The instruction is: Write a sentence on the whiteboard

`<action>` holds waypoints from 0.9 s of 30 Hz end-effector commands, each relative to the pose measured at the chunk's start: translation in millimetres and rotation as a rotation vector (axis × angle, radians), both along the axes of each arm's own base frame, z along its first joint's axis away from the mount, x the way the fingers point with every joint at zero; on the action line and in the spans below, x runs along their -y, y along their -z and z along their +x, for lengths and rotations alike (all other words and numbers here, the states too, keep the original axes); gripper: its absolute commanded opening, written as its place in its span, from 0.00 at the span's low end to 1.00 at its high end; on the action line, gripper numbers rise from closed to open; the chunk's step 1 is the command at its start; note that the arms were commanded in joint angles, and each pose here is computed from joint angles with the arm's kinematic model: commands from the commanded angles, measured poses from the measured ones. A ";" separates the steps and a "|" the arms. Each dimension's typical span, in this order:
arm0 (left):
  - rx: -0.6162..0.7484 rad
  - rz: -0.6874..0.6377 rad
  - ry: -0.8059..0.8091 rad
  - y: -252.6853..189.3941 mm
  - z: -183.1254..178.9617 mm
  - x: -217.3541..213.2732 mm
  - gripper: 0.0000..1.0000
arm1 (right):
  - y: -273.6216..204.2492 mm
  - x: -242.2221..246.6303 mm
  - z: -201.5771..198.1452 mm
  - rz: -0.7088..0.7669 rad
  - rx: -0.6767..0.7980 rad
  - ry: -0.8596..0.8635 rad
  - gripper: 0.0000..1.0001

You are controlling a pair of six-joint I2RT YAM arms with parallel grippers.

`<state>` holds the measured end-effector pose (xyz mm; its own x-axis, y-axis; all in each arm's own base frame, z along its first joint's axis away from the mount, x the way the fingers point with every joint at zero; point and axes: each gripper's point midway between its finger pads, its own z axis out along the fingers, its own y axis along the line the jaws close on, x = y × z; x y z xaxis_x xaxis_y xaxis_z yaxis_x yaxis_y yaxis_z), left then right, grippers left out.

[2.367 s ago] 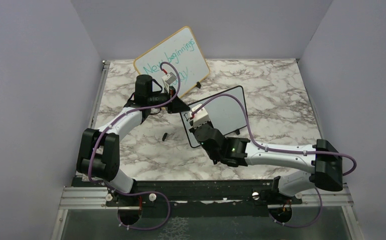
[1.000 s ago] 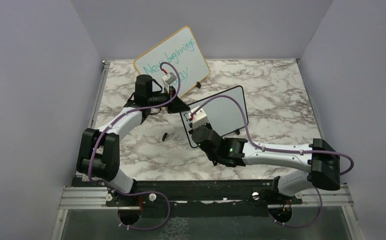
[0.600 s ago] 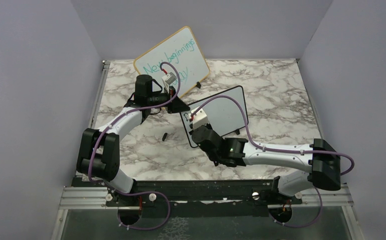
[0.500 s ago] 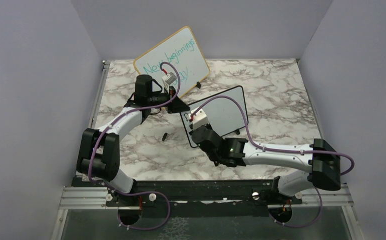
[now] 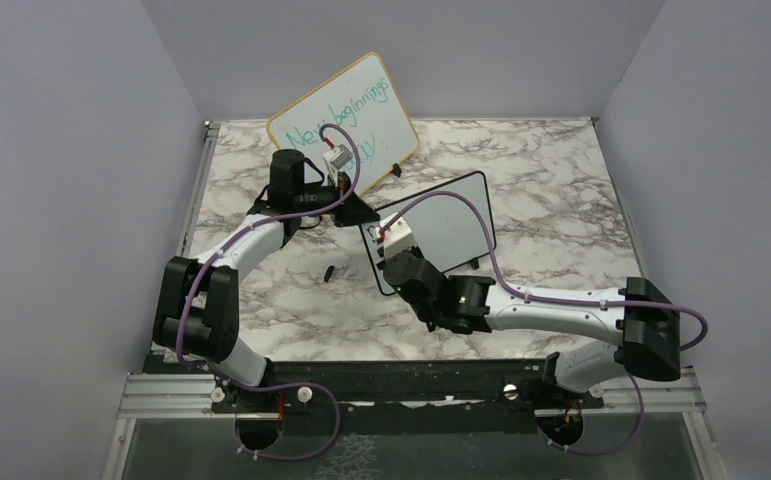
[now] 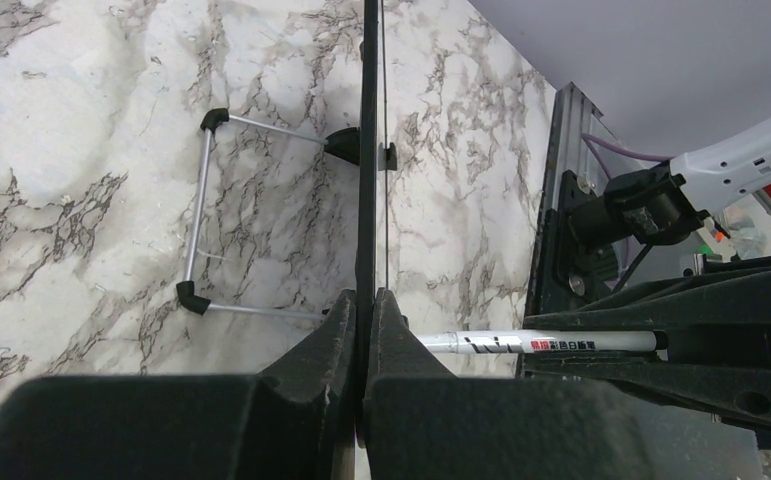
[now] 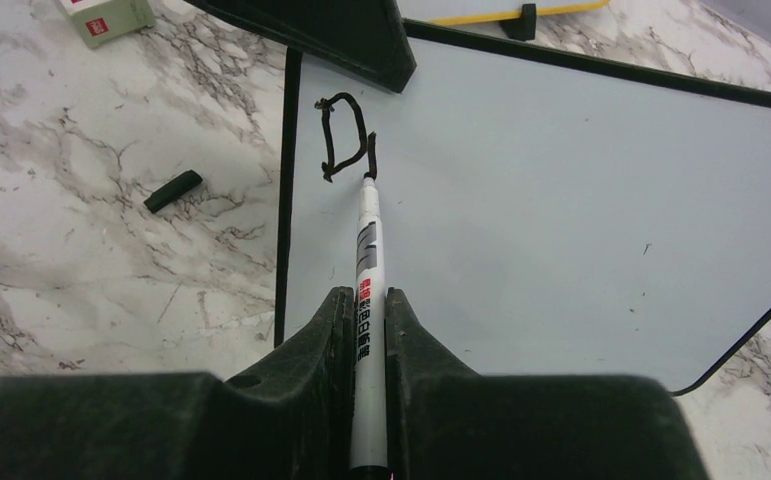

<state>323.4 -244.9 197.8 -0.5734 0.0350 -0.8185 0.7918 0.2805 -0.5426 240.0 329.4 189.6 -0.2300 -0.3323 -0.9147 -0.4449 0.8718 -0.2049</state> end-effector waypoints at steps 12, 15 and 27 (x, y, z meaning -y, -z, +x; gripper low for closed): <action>-0.023 -0.001 0.021 6.2 -6.8 1.2 0.00 | -22.7 3.6 15.3 0.042 0.087 0.059 0.00; -0.024 -0.001 0.022 6.6 -7.2 1.4 0.00 | -21.8 3.5 16.5 0.040 0.087 0.062 0.00; -0.024 0.000 0.018 6.7 -6.6 1.0 0.00 | -17.4 10.1 16.1 0.035 0.067 0.083 0.00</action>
<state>323.3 -244.9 197.8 -0.5734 0.0352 -0.8185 0.7919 0.2798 -0.5428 251.6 327.0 204.3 -0.1872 -0.3024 -0.9346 -0.3971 0.8935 -0.2095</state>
